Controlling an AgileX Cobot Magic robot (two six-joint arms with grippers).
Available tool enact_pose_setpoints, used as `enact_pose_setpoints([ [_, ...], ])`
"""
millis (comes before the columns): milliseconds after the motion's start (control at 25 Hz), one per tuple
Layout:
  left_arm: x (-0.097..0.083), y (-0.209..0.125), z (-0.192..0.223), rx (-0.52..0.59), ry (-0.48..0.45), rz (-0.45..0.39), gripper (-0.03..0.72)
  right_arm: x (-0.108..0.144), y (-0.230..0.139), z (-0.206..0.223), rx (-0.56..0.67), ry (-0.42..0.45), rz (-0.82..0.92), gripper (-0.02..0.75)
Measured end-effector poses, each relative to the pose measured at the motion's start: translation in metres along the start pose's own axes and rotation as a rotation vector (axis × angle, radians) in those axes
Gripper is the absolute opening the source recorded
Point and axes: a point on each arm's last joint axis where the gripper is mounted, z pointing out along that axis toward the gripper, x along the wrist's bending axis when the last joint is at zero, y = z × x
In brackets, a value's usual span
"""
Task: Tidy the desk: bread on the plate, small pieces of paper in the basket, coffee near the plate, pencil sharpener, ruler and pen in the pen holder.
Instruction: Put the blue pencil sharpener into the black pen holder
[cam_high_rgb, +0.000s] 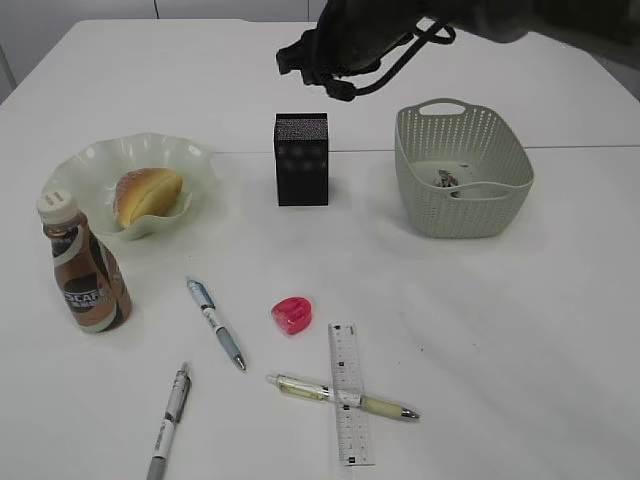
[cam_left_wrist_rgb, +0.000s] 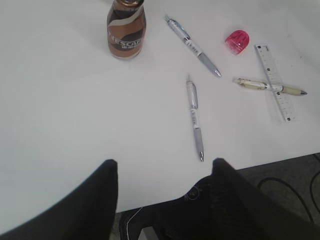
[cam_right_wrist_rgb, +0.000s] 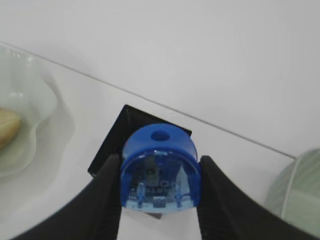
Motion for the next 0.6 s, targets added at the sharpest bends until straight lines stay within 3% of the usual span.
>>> enact_pose_setpoints([
  [600, 0.003, 0.000, 0.000, -0.003, 0.028, 0.009, 0.434, 0.009, -0.019, 0.057, -0.172, 0.039, 0.008, 0.288],
])
